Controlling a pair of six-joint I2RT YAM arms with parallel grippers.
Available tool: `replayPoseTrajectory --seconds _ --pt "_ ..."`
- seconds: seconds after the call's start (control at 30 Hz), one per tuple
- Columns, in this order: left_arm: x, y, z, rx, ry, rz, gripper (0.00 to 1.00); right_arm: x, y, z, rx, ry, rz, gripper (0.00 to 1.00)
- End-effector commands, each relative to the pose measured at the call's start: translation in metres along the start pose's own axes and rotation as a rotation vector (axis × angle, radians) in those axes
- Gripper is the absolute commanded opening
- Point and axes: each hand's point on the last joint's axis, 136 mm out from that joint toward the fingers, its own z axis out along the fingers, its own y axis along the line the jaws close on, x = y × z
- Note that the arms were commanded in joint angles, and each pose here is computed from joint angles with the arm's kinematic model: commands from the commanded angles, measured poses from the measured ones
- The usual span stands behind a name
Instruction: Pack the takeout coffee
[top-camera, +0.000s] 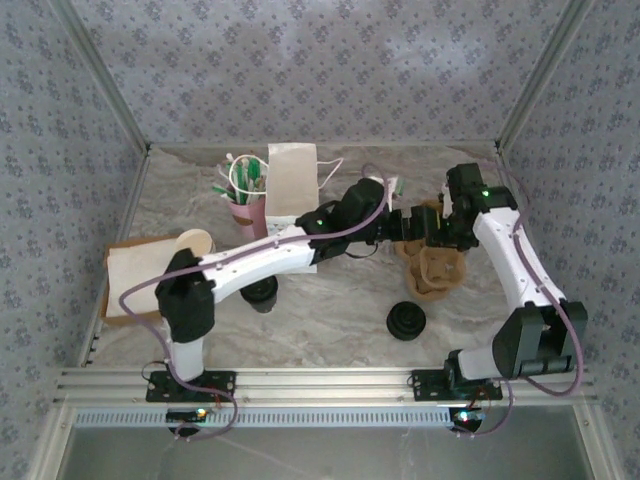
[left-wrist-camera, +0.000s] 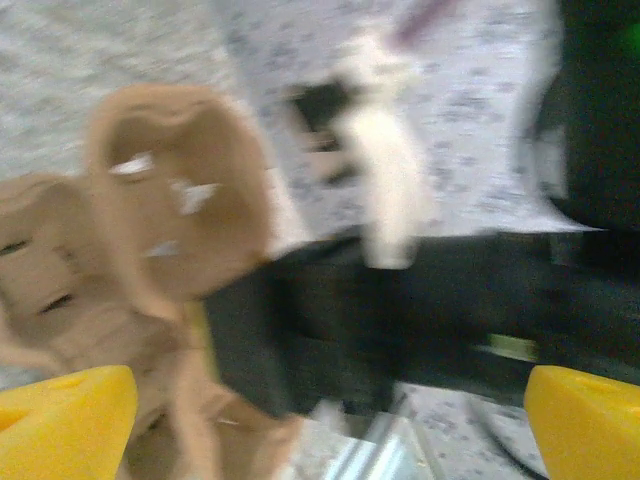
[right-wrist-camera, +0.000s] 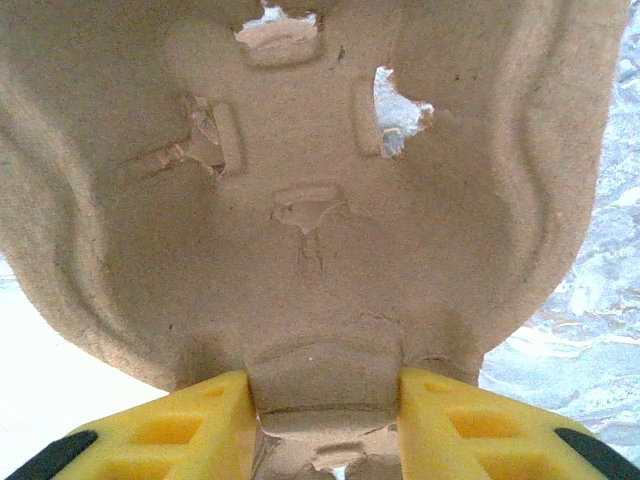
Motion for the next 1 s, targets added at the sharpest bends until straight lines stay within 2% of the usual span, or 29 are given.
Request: replayPoseTrajectory --seconds 0.0,0.2,0.4,0.6,0.77,0.87,0.97 --pt "-0.017 -0.060 -0.048 0.086 -0.039 0.120 1.00 -0.002 0.007 -0.016 -0.047 -0.061 0.021 0.41" --pt "-0.015 -0.075 -0.098 0.034 -0.037 0.228 0.99 -0.008 0.018 -0.044 -0.122 -0.169 0.032 0.41" --pt "-0.029 -0.053 -0.161 -0.175 -0.066 0.353 0.96 -0.003 0.035 -0.073 -0.228 -0.242 0.034 0.42" --pt "-0.056 0.000 -0.226 -0.355 -0.121 0.320 0.75 0.000 0.057 -0.105 -0.359 -0.305 0.026 0.42" --pt "-0.076 0.058 -0.275 -0.544 -0.162 0.254 0.70 0.002 0.077 -0.135 -0.482 -0.357 0.012 0.42" --pt "-0.082 0.091 -0.292 -0.634 -0.156 0.202 0.69 0.002 0.089 -0.154 -0.568 -0.389 0.008 0.43" --pt "-0.088 0.119 -0.296 -0.660 -0.142 0.136 0.67 0.002 0.101 -0.173 -0.649 -0.416 -0.005 0.43"
